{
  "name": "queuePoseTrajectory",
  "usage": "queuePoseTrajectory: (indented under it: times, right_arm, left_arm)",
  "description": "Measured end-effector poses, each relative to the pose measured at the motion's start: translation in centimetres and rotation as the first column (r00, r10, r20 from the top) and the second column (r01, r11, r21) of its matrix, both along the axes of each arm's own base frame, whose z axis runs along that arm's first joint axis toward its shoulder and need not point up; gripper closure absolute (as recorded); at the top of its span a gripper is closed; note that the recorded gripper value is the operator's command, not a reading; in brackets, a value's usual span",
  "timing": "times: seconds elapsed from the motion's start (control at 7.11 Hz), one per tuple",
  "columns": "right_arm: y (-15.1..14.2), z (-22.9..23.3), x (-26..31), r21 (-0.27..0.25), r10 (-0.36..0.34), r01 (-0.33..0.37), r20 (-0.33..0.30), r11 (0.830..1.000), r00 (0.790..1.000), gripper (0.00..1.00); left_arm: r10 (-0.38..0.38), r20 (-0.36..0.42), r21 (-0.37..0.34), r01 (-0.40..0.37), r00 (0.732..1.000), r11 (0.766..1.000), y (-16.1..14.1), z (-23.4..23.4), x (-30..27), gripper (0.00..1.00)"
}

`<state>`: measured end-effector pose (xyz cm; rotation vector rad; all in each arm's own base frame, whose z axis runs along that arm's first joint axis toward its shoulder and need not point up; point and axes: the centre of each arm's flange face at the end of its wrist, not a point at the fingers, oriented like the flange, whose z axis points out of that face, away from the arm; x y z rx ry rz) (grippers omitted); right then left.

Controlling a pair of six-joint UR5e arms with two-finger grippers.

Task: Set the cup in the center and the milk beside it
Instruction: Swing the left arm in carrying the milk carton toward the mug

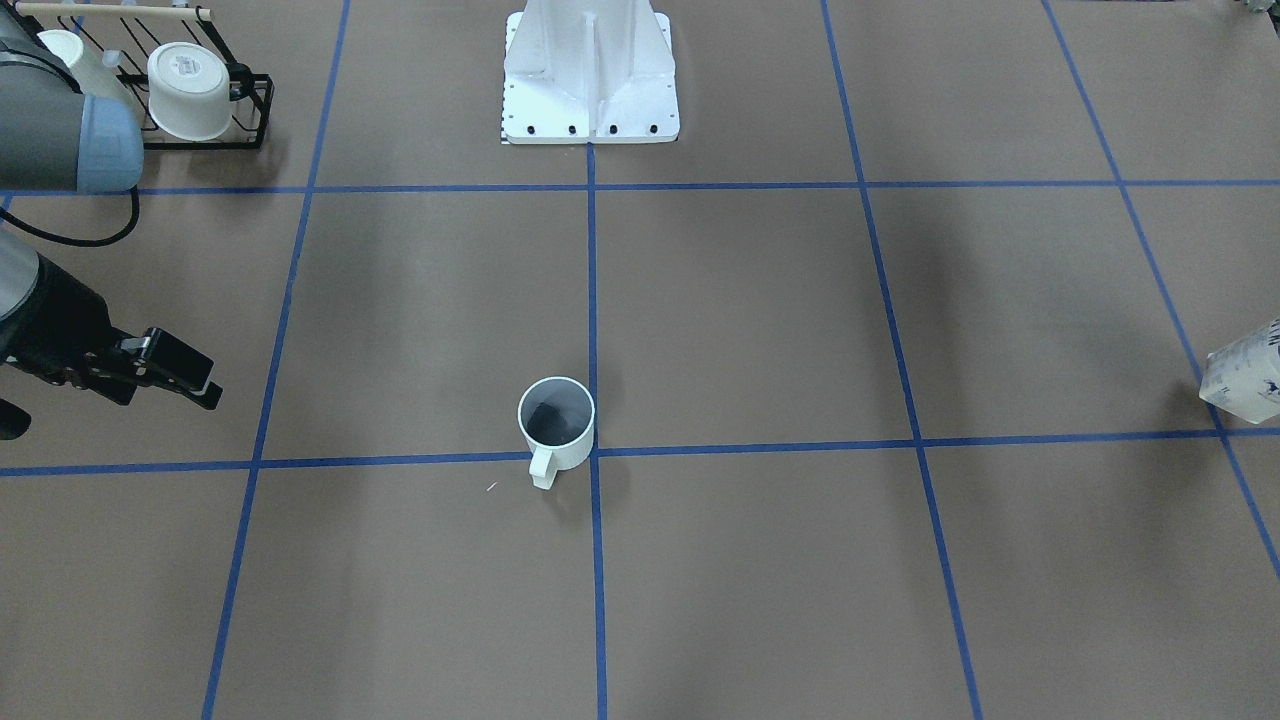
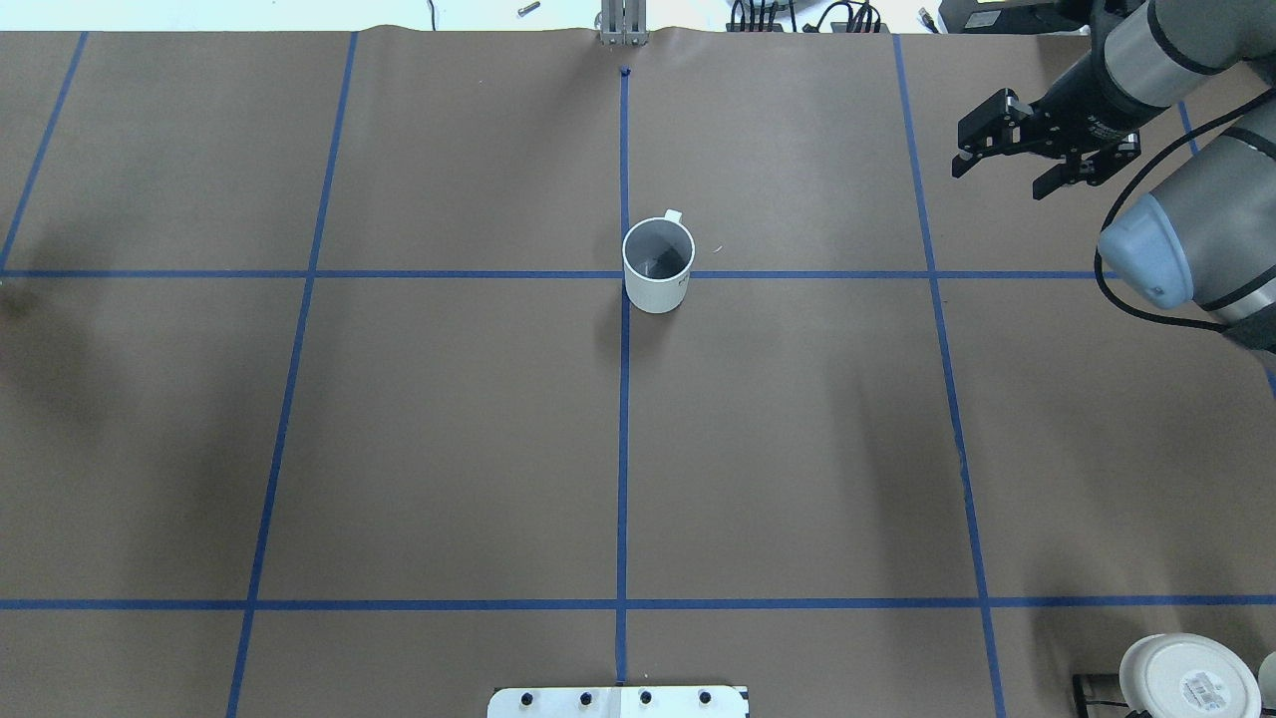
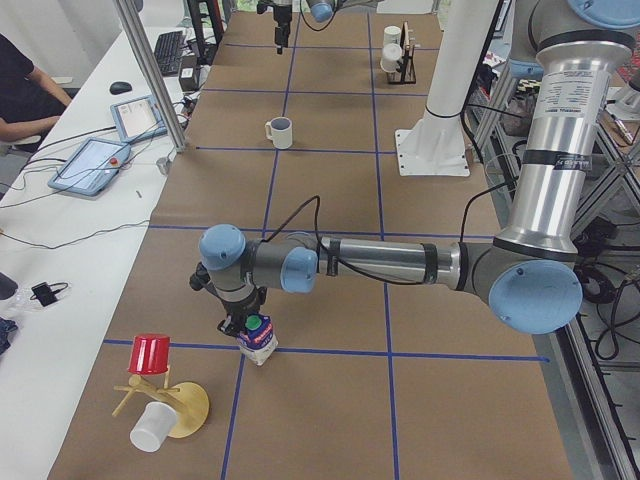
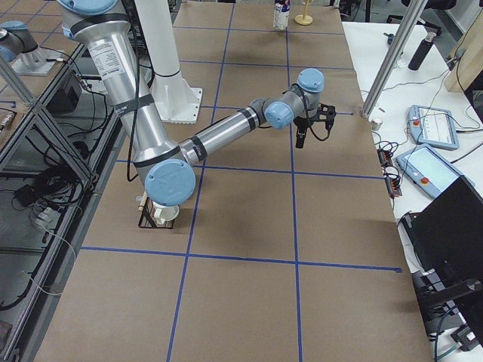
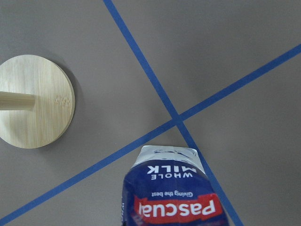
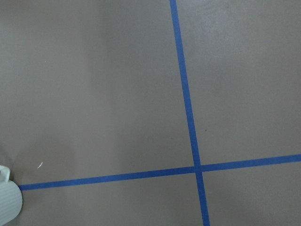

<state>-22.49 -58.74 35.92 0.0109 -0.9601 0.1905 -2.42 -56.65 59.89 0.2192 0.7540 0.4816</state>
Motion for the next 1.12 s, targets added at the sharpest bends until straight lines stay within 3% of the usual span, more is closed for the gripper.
queuePoseTrajectory:
  times: [0.28, 0.56, 1.12]
  right_arm:
    - [0.0, 0.2, 0.0, -0.002, 0.0, 0.0, -0.001, 1.0, 1.0, 0.0]
    - [0.0, 0.3, 0.0, -0.004, 0.0, 0.0, -0.002, 1.0, 1.0, 0.0]
    - [-0.1, 0.9, -0.3, -0.009, -0.001, 0.001, -0.011, 1.0, 1.0, 0.0]
  left_arm:
    - [-0.023, -0.006, -0.041, 0.023, 1.0, 0.999, -2.1, -7.2, 0.3, 1.0]
    - [-0.111, -0.015, -0.105, 0.109, 0.994, 0.988, -3.9, -14.0, 3.9, 1.0]
    - [-0.234, -0.006, -0.298, 0.222, 0.972, 0.928, -5.0, -30.3, 26.2, 1.0]
